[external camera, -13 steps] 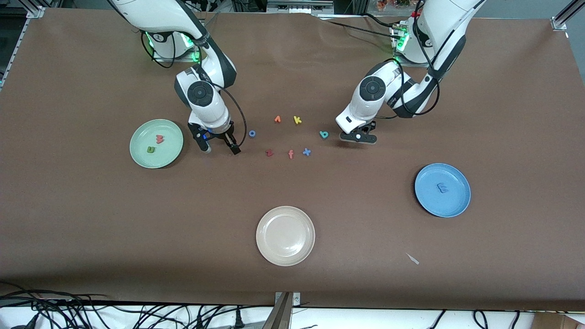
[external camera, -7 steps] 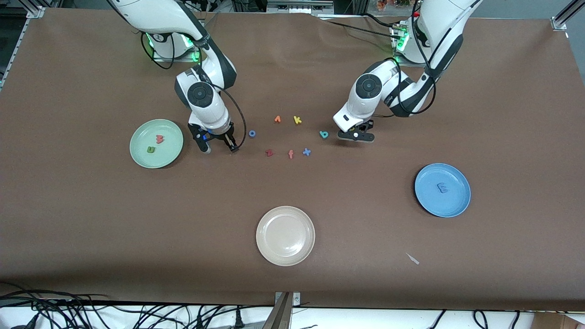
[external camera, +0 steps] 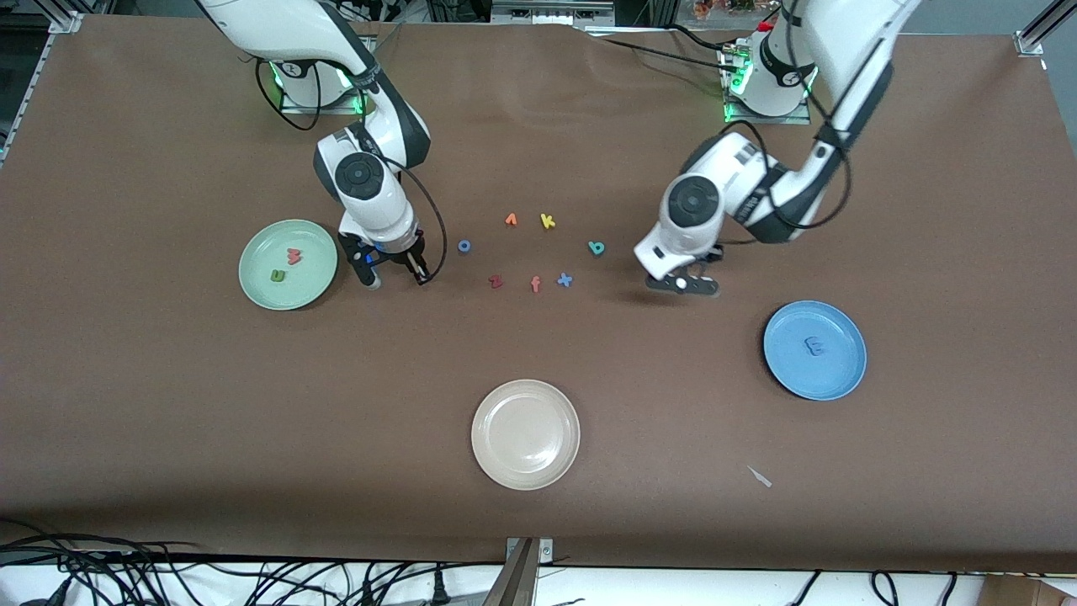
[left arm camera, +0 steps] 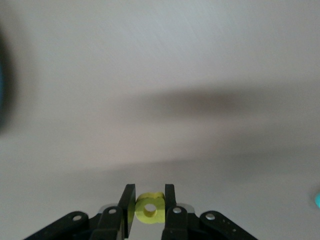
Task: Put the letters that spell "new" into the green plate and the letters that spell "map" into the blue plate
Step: 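Place the orange e on the green plate while the left gripper places yellow a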
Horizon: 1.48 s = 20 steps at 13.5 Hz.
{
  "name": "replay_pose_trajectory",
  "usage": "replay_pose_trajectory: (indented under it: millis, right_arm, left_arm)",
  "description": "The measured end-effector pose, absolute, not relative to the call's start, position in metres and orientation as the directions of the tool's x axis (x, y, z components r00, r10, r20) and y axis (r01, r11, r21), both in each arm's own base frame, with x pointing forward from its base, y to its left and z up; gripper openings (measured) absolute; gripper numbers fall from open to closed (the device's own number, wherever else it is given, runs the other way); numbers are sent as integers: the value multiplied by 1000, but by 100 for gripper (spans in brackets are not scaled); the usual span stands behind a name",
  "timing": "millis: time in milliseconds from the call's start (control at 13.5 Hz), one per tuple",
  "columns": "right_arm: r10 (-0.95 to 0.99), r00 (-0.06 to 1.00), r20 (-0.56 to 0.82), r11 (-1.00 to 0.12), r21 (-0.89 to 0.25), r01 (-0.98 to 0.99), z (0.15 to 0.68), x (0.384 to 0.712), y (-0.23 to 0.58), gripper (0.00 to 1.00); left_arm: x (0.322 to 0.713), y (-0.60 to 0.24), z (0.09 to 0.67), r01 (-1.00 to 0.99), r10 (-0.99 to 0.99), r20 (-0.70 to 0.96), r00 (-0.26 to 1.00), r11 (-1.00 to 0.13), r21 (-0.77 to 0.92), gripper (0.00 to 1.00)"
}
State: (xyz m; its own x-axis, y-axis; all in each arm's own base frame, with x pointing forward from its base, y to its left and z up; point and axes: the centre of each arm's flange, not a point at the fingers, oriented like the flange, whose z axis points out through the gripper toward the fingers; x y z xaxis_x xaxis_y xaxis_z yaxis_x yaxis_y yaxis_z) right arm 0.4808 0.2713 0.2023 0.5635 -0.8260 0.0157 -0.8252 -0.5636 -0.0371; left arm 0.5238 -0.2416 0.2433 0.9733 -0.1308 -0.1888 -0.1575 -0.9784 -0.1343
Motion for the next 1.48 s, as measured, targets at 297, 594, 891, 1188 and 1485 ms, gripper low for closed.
replay_pose_trajectory:
  millis: [297,594,891,1188,1485]
  right_arm:
    - [-731,682,31,-678,91,-730,247,503,200,28]
    - [-644,765,10,-755,149,-638,256,518,106,28]
    - [-611,791,-23,-779,195,-596,227,504,77,34]
    - [-577,817,-13,-805,176,-566,235,511,83,74]
    - [-523,851,-54,-841,196,-505,311,545,103,100]
  left_arm:
    - [581,-139,262,-195,-179,-167,970,-977,-84,28]
    - [612,-42,254,-270,-250,-175,952,-958,-97,28]
    - [629,-27,211,-293,-273,-194,942,-953,-83,42]
    - [649,-40,233,-255,-245,-137,960,-965,-65,83]
    - [635,-120,255,-170,-165,-162,973,-985,-18,100]
